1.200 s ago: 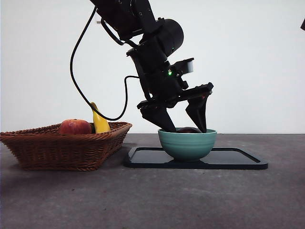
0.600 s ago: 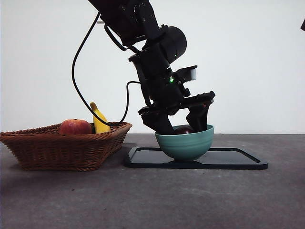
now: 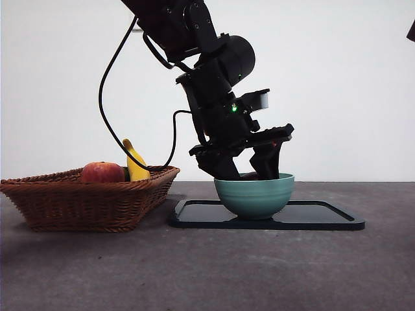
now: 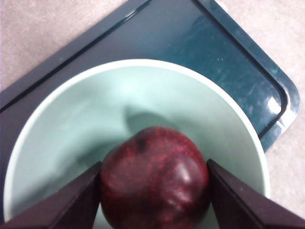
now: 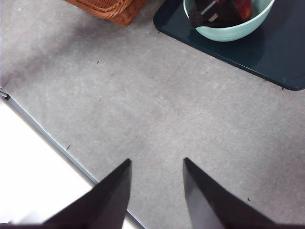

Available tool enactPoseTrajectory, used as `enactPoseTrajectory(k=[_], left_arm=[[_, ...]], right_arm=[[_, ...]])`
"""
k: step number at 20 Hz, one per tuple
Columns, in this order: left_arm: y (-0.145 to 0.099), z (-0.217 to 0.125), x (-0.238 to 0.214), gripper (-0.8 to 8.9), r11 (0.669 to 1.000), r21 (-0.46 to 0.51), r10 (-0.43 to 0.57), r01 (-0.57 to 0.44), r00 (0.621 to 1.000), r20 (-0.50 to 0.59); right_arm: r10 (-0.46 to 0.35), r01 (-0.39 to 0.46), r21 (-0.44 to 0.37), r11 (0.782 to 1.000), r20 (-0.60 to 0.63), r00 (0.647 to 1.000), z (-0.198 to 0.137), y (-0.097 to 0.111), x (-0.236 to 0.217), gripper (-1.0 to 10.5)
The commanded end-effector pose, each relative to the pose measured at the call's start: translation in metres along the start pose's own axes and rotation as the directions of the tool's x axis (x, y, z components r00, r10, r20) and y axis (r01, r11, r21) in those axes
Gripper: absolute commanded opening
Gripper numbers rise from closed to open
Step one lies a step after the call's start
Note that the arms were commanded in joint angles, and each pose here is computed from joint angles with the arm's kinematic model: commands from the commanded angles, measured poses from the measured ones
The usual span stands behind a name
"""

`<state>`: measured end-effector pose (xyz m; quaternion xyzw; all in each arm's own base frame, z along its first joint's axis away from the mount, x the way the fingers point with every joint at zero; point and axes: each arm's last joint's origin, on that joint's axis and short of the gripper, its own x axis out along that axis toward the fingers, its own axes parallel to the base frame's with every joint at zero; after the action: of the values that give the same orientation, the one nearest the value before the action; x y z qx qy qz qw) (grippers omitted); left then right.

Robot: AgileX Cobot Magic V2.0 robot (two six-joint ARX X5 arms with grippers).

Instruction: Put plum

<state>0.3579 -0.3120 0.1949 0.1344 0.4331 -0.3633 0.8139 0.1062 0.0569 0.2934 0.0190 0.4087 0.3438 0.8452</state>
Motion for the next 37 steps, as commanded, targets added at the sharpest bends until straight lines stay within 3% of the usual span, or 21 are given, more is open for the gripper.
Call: enactPoseTrajectory(k=[1, 9, 16, 19, 26, 37], left_arm=[[-0.004, 0.018, -0.026, 2.69, 1.000, 0.017, 0.002, -0.003, 0.997, 0.083], [-0.004, 0.042, -0.153, 2.70, 0.999, 0.011, 0.028, -0.033, 0.950, 0.311], [0.011, 0.019, -0.265, 2.70, 0.994, -0.066, 0.105, -0.087, 0.927, 0.359], [0.019, 0.001, -0.293, 2.70, 0.987, -0.109, 0.144, -0.115, 0.937, 0.318], [0.037, -0.047, -0.287, 2.70, 0.970, -0.186, 0.198, -0.158, 0.955, 0.222], [0.084, -0.126, -0.192, 2.70, 0.927, -0.272, 0.321, -0.257, 0.919, 0.227]], right_arm=[[0.005, -0.004, -0.022, 1.000, 0.012, 1.000, 0.003, 0.001, -0.001, 1.7], [0.005, -0.005, -0.025, 1.000, 0.018, 1.000, 0.003, 0.001, -0.001, 1.7], [0.005, -0.005, -0.025, 1.000, 0.019, 1.000, 0.003, 0.001, -0.001, 1.7], [0.005, -0.005, -0.025, 1.000, 0.019, 1.000, 0.003, 0.001, -0.001, 1.7], [0.005, -0.005, -0.025, 1.000, 0.020, 1.000, 0.003, 0.001, -0.001, 1.7], [0.005, -0.005, -0.026, 1.000, 0.023, 1.000, 0.004, 0.001, -0.001, 1.7]])
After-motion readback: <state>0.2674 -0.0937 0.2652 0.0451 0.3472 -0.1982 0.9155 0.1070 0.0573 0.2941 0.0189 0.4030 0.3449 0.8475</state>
